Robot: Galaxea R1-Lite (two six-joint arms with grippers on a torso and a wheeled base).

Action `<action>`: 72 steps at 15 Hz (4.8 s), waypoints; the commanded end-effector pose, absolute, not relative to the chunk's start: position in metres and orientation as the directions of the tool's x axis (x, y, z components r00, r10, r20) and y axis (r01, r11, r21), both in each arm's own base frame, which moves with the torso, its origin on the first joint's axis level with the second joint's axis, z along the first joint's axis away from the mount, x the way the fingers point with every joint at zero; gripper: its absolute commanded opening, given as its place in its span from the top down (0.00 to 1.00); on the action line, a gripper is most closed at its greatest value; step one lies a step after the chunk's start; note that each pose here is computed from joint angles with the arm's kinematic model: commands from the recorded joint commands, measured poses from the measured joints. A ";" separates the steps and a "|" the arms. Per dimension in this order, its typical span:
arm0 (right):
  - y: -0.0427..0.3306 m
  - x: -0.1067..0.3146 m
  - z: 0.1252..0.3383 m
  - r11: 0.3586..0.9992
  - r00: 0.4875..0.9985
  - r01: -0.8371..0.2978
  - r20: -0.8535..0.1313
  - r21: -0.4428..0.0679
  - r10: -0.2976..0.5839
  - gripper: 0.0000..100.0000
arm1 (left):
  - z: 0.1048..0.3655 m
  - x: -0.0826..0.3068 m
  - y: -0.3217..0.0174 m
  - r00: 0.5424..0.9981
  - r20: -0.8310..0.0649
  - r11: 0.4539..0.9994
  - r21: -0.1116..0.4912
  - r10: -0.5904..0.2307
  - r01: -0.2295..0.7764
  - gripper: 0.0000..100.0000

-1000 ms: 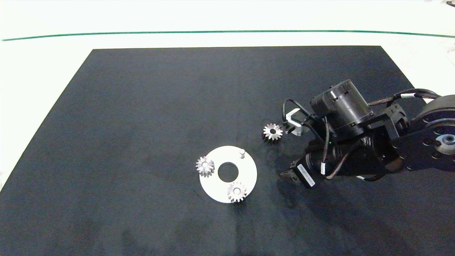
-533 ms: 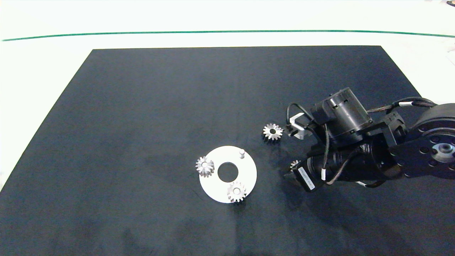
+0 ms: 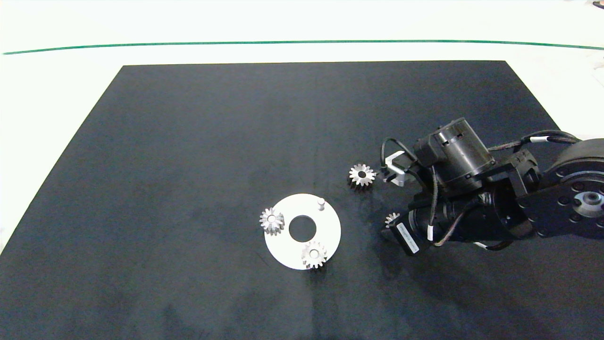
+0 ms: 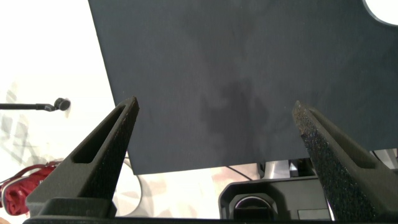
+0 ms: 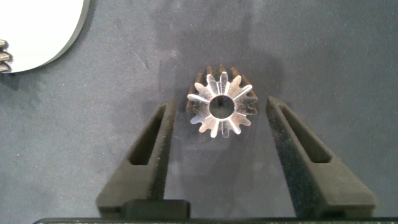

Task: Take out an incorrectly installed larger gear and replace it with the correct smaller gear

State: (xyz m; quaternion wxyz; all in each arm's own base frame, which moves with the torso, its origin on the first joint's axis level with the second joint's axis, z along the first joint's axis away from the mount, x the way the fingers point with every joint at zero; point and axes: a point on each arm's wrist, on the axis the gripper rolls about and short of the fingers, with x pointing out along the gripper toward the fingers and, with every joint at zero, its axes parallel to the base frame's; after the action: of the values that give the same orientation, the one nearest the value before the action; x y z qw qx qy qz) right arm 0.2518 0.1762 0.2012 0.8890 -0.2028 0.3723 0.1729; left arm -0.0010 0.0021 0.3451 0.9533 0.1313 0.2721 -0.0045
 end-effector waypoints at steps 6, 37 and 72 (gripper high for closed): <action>0.177 0.256 0.193 0.857 0.651 -0.457 -0.746 -0.237 0.140 0.60 | 0.344 -0.006 0.002 0.856 -0.513 0.965 0.251 0.063 0.079 0.00; 0.281 0.273 0.248 0.720 0.674 -0.612 -0.693 -0.329 0.256 0.72 | 0.344 -0.012 0.002 0.864 -0.500 0.963 0.256 0.061 0.080 0.00; 0.223 0.209 0.302 0.777 0.717 -0.568 -0.627 -0.271 0.305 0.00 | 0.352 -0.008 0.002 0.939 -0.337 0.968 0.249 0.069 0.018 0.00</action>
State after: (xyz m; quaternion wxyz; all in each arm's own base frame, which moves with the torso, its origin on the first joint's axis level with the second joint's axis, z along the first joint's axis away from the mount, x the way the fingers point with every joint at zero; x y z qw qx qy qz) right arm 0.2520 0.2661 0.2657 0.8827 -0.2519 0.3143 0.2421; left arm -0.0040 0.0022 0.3548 0.9738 0.1280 0.1877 0.0081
